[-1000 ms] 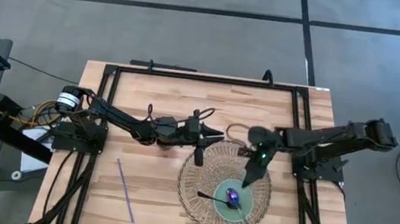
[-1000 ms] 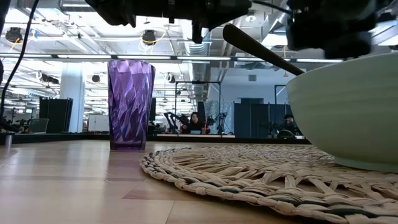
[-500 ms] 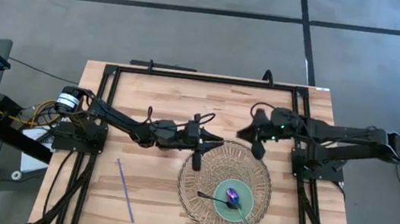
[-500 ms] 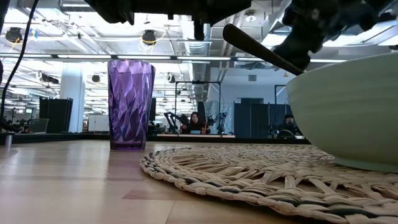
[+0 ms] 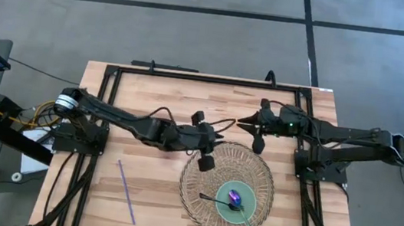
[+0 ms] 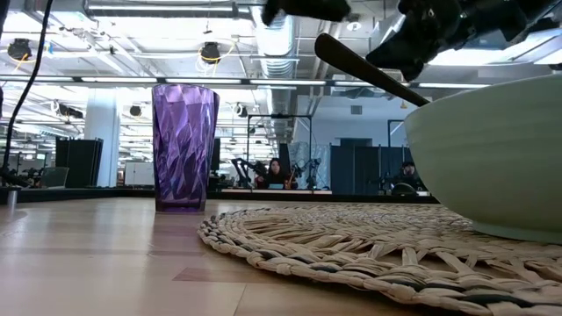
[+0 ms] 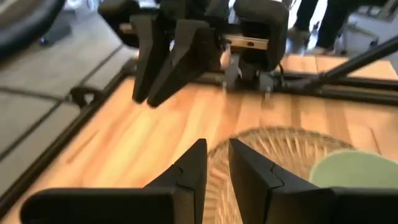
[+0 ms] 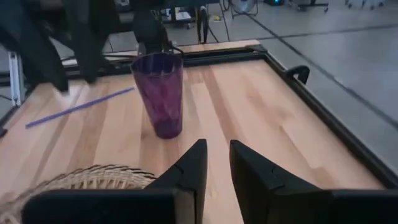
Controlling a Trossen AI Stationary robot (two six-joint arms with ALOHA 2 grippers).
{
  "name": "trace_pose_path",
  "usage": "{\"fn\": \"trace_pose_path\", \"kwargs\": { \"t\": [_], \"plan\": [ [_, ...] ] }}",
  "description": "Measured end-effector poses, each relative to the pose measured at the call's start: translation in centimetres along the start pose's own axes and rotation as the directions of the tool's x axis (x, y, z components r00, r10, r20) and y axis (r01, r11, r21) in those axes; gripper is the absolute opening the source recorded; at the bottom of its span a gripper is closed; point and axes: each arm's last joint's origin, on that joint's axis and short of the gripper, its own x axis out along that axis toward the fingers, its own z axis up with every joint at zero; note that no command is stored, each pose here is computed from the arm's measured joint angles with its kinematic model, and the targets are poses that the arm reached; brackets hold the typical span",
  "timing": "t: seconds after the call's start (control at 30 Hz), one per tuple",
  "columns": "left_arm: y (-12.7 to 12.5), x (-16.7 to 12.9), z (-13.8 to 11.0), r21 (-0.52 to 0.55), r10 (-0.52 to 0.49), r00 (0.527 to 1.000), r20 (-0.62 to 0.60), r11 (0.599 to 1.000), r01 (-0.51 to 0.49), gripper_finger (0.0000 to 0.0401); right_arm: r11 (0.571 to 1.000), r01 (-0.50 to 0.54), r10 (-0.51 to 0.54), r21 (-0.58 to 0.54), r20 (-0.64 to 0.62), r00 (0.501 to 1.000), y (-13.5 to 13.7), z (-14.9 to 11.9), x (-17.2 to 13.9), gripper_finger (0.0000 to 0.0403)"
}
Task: Pick & Place Utensil
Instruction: Put the violet cup on the brown mat to the top left of the green bowl
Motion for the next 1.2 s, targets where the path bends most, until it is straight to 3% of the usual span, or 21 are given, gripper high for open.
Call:
{"fn": "trace_pose_path", "kwargs": {
  "t": [0.13,0.3,0.47,0.73,1.2],
  "plan": [
    [0.5,-2.1,0.6,-0.067,0.006,0.993,-0.119,0.998,-0.014,0.0067,0.999,0.015,-0.015,-0.047,0.009,1.000,-0.3,0.1,0.0,0.0063],
    [2.2,-4.4,-0.9,-0.113,0.095,0.949,-0.302,0.985,-0.134,0.0067,0.998,0.050,-0.049,-0.037,0.019,0.999,-1.0,0.2,0.0,0.0063],
    [3.0,-5.8,-2.7,-0.136,0.132,0.902,-0.410,0.969,-0.204,0.0067,0.997,0.071,-0.071,-0.019,0.016,0.997,-1.5,0.2,-0.1,0.0063],
    [3.4,-6.3,-5.0,-0.114,0.122,0.872,-0.474,0.974,-0.198,0.0075,0.997,0.072,-0.072,-0.018,0.010,0.997,-1.6,0.1,-0.1,0.0063],
    [3.8,-6.8,-5.2,-0.112,0.129,0.854,-0.504,0.971,-0.213,0.0135,0.997,0.069,-0.069,-0.018,0.004,0.998,-1.5,0.0,0.0,0.0063]
  ]
}}
